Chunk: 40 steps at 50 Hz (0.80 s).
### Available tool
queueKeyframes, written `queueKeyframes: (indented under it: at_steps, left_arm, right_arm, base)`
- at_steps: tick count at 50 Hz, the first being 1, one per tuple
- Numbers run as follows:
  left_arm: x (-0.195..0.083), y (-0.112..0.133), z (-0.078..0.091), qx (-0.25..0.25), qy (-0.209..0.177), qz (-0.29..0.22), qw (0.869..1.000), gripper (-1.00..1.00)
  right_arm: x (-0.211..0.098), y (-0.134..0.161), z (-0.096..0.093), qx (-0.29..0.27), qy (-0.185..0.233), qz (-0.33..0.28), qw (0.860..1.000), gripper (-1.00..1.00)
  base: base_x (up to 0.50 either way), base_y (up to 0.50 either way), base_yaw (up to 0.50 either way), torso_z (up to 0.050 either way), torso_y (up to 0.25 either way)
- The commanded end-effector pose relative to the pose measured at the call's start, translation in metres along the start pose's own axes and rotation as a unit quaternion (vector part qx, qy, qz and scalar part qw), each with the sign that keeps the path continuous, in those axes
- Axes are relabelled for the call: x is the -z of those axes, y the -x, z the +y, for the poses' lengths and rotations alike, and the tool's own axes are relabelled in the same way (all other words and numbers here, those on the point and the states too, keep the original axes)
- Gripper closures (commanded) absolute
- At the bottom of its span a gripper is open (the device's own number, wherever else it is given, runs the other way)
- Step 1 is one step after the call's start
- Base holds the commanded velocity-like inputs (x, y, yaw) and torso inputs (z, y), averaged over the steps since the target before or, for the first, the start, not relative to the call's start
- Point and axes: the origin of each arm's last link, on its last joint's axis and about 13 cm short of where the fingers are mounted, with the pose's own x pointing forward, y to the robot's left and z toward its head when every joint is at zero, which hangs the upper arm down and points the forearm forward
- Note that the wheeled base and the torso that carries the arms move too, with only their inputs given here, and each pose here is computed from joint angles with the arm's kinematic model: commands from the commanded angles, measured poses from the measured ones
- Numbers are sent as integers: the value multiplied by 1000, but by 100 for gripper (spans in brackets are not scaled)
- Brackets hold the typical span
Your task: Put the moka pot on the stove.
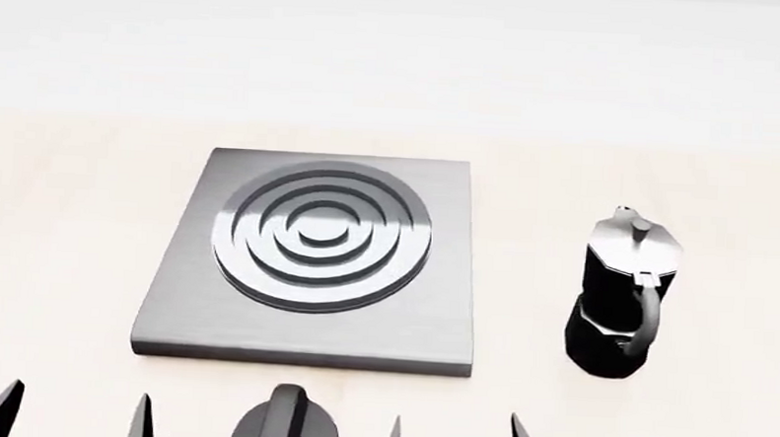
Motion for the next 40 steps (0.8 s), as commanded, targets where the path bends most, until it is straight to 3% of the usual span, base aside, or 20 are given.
queueKeyframes:
  at_steps: [1,21,37,40]
  left_arm:
    - [0,-1,1,0,0,1,1000,-100]
    - [0,-3,3,-2,1,5,1000,-100]
    - [9,-4,5,-5,-13,19,1000,-100]
    - [6,-3,2,2,8,17,1000,-100]
  right_arm:
    - [1,0,1,0,-1,0,1000,-100]
    - [2,1,2,2,-3,2,1000,-100]
    - [6,1,2,5,-8,8,1000,-100]
    - [7,1,1,5,-8,12,1000,-100]
  base:
    - [0,188,0,0,0]
    - [0,189,0,0,0]
    - [0,9,0,0,0]
    - [0,0,0,0,0]
